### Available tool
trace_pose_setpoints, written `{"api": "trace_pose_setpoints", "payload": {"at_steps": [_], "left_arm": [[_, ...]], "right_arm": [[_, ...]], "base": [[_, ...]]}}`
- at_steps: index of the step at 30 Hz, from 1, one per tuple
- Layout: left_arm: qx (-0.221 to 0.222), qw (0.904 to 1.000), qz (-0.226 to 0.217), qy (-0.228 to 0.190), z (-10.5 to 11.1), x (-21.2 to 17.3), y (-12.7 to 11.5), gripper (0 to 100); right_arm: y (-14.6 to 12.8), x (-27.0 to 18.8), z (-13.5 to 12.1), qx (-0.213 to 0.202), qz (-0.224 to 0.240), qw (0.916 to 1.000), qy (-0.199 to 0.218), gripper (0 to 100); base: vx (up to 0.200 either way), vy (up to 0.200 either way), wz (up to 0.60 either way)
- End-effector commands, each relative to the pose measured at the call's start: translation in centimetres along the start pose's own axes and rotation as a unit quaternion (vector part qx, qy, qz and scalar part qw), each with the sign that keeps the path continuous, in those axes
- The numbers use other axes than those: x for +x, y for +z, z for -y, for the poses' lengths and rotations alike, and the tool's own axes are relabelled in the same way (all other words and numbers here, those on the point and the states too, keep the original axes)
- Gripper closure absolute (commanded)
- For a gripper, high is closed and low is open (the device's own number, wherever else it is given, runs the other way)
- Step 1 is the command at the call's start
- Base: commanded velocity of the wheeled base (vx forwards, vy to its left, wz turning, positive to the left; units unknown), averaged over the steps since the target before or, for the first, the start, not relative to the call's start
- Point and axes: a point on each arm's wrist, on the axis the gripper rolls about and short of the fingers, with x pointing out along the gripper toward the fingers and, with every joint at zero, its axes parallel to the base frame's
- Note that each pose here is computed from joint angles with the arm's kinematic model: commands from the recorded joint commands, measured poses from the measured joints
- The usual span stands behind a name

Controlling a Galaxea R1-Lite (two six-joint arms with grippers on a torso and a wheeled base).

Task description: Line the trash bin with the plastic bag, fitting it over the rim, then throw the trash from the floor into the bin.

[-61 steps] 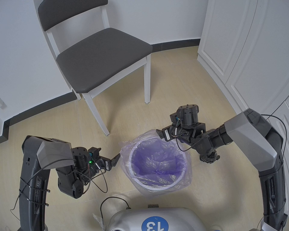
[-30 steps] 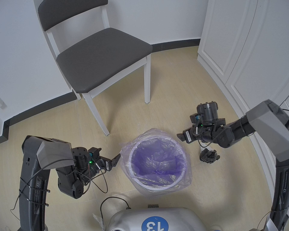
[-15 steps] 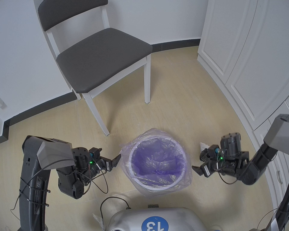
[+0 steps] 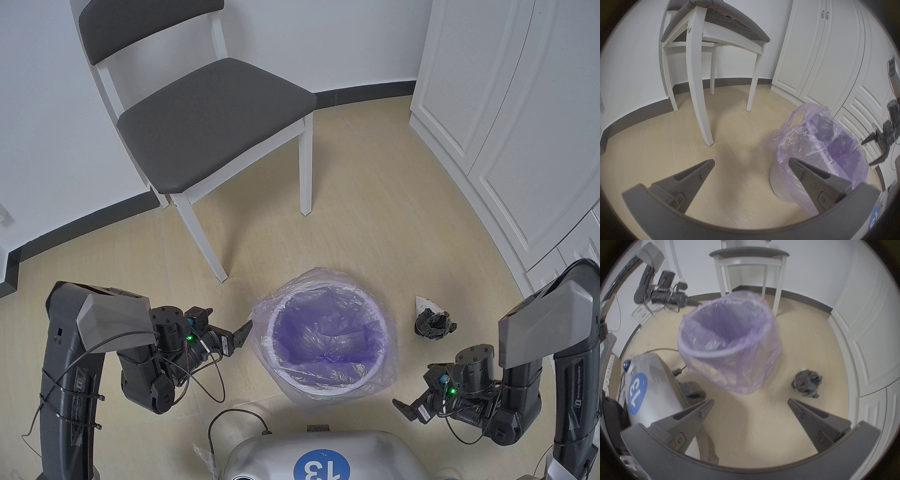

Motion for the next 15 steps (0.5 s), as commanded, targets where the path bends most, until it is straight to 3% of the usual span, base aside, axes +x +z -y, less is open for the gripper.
{"api": "trace_pose_setpoints", "payload": {"at_steps": [1,3,15], "left_arm": [[0.002,0.9999,0.012,-0.001,0.1,-0.1,0.5,0],[0.002,0.9999,0.013,0.000,0.1,-0.1,0.6,0],[-0.001,0.9999,0.017,0.002,-0.1,-0.3,1.0,0]], "right_arm": [[0.0,2.6,0.4,0.001,-0.002,1.0000,-0.007,0],[0.2,2.8,0.5,0.001,-0.001,1.0000,-0.009,0],[8.1,7.8,5.4,0.015,0.024,0.9986,-0.045,0]], "base": [[0.000,0.000,0.00],[0.000,0.000,0.00],[0.000,0.000,0.00]]}}
